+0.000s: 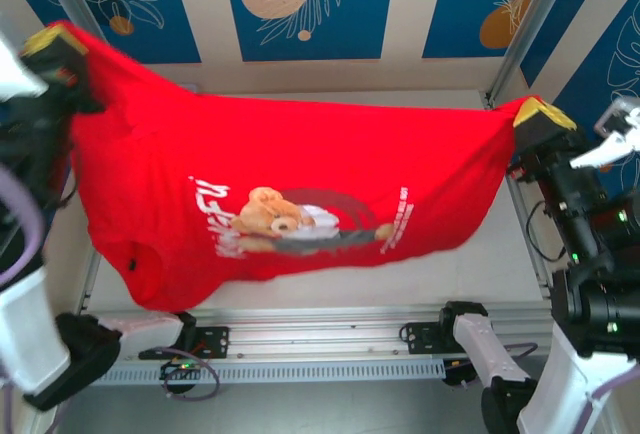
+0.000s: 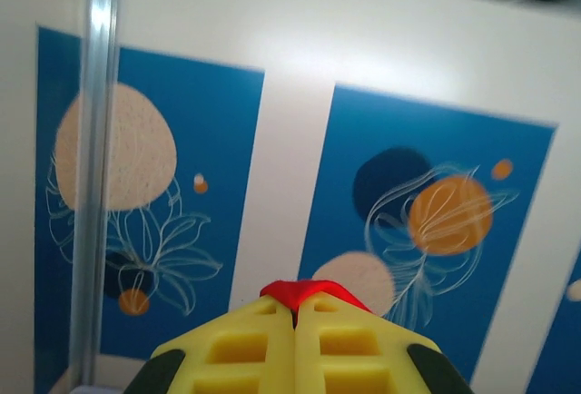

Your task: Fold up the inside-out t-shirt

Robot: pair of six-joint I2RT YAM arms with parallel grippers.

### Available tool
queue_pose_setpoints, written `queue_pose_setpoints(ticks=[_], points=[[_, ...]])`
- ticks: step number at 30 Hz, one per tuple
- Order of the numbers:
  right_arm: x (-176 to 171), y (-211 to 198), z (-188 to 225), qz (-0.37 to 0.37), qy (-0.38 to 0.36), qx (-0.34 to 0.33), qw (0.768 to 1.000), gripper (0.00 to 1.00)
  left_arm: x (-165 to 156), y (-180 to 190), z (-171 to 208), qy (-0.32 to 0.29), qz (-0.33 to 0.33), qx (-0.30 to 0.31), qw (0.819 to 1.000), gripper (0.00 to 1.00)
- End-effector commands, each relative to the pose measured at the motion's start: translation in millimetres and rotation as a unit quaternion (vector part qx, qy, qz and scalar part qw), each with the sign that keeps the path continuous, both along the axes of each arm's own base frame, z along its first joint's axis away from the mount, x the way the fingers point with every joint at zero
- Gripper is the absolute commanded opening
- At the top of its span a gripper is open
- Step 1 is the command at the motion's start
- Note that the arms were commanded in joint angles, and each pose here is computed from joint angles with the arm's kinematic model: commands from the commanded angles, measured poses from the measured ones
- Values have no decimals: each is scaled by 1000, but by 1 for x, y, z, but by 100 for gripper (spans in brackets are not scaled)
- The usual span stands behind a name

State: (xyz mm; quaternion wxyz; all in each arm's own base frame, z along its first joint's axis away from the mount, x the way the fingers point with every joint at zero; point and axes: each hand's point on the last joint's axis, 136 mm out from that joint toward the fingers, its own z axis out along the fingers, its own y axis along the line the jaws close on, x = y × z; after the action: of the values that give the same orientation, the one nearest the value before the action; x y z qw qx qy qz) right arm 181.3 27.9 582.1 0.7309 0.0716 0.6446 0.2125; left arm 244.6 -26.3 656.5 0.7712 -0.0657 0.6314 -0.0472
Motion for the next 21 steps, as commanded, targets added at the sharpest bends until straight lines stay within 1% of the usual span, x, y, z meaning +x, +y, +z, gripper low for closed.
queue_pose_setpoints(ticks=[1, 3, 5, 8, 11, 12, 13, 14, 15, 16, 17, 18, 19, 20, 21], points=[[86, -16, -38, -26, 68, -2, 997, 6, 99, -15, -65, 115, 16, 42, 992, 0], [127, -20, -61, -29, 92, -2, 995, 6, 147, -17, -95, 148, 13, 43, 988, 0], [178, -21, -92, -26, 116, -4, 993, 7, 197, -25, -129, 179, -2, 44, 983, 0], [259, -22, -146, -36, 149, -6, 988, 10, 275, -38, -188, 220, -22, 47, 974, 0], [338, -22, -204, -45, 189, -7, 981, 17, 351, -49, -252, 251, -38, 52, 966, 0], [365, -23, -229, -46, 217, -4, 975, 23, 371, -53, -268, 253, -45, 51, 965, 6], [388, -22, -252, -37, 249, 7, 968, 26, 391, -58, -282, 252, -58, 44, 965, 18], [406, -20, -268, -29, 274, 10, 961, 30, 407, -64, -298, 251, -74, 42, 964, 31], [418, -17, -283, -22, 296, 13, 955, 35, 416, -66, -304, 243, -77, 38, 966, 43], [426, -13, -297, -7, 321, 17, 947, 38, 423, -67, -312, 239, -81, 34, 967, 60], [430, -6, -304, 9, 337, 9, 942, 42, 425, -69, -315, 239, -89, 32, 966, 70], [429, -3, -313, 12, 357, -1, 934, 46, 425, -69, -319, 246, -89, 28, 965, 74], [423, -2, -322, 6, 380, -11, 925, 48, 421, -68, -323, 262, -88, 23, 961, 79], [408, 1, -335, 4, 409, -23, 912, 48, 413, -67, -328, 281, -88, 14, 956, 83], [393, 3, -347, 6, 433, -27, 901, 49, 405, -67, -331, 297, -90, 6, 951, 84]])
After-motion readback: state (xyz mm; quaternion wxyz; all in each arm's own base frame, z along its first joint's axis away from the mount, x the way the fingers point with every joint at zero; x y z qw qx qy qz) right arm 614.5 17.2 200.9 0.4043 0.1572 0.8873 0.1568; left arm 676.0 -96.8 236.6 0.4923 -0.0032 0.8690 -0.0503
